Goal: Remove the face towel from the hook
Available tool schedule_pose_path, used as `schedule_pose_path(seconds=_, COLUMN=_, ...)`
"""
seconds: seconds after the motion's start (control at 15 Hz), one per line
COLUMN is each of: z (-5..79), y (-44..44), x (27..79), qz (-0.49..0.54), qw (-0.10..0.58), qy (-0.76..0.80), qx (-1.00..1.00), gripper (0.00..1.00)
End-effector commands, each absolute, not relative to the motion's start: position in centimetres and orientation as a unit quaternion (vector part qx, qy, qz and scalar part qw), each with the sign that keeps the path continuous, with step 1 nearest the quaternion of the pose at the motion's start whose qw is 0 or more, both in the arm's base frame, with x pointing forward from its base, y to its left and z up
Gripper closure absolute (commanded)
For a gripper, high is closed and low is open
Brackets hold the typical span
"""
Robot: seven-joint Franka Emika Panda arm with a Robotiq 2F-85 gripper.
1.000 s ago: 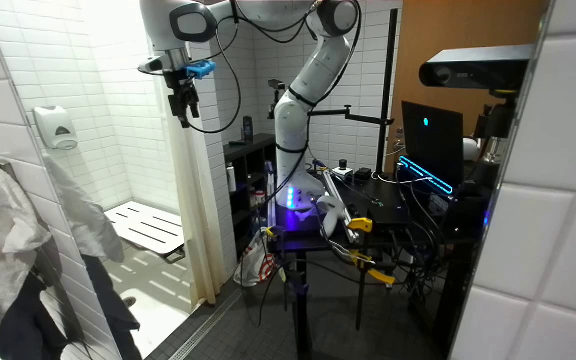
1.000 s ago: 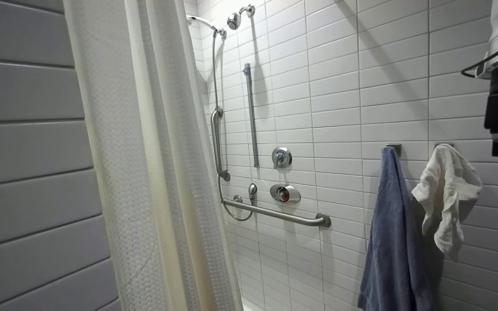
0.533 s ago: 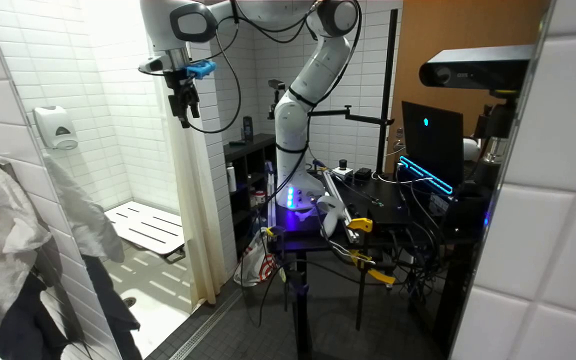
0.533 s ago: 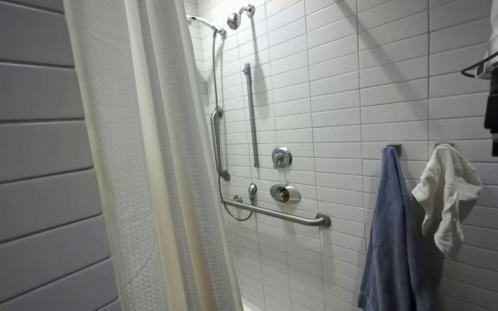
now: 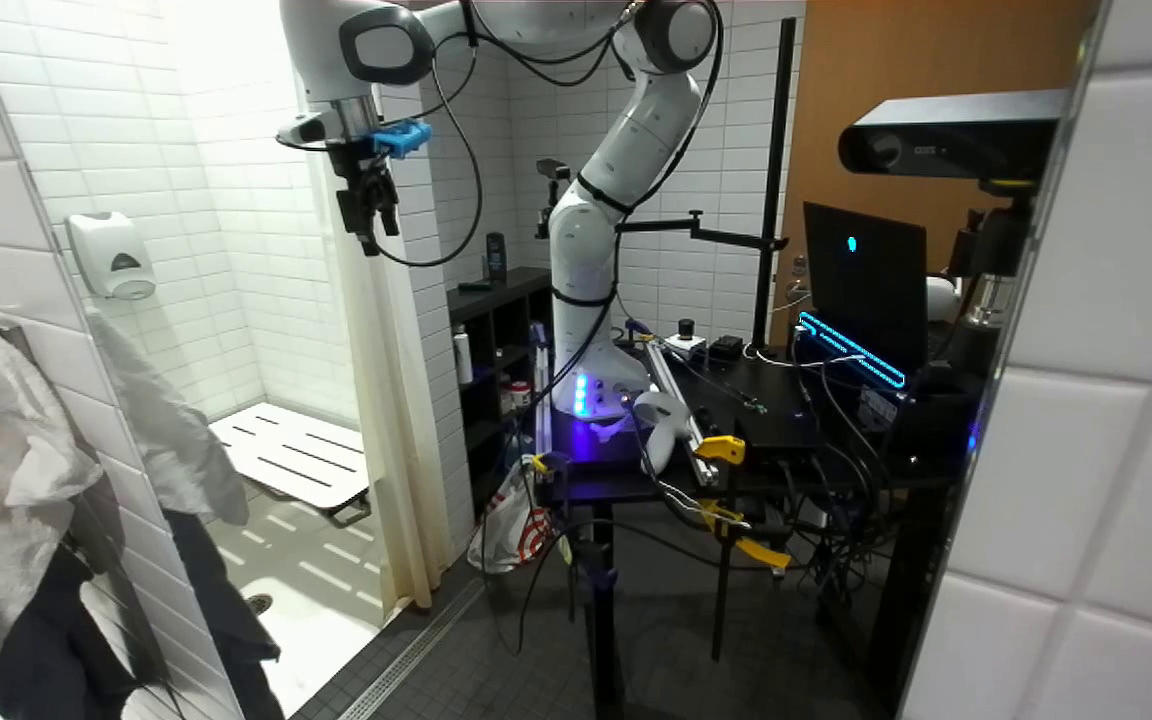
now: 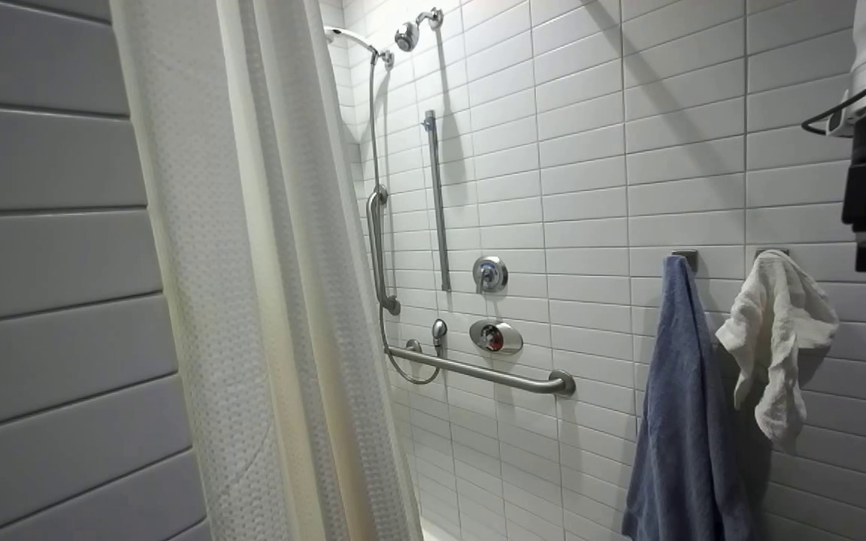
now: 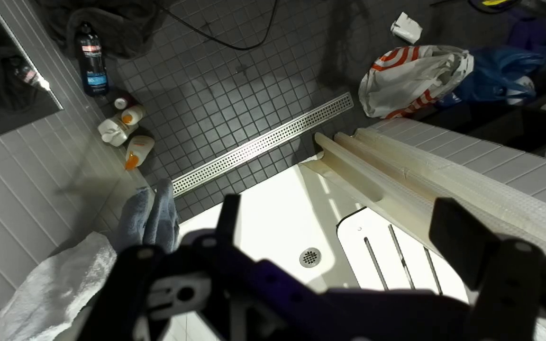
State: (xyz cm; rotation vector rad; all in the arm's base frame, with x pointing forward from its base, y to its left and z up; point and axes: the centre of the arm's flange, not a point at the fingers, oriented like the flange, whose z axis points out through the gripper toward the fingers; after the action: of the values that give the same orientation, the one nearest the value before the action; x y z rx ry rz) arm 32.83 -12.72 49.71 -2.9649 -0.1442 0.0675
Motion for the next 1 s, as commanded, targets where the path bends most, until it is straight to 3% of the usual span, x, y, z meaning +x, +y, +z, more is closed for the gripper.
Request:
schedule_pose_path(seconds=0.0, z=49.71, y=-12.72, x=32.83, qz=0.023, qw=0.086, qy=-0.048, qx=-0.995, gripper=0.00)
schedule_pose_path(seconds=0.93, z=49.22, y=-12.39, x=32.90, qz=0.023, qw=0.085, qy=-0.047, qx=-0.995, gripper=0.00)
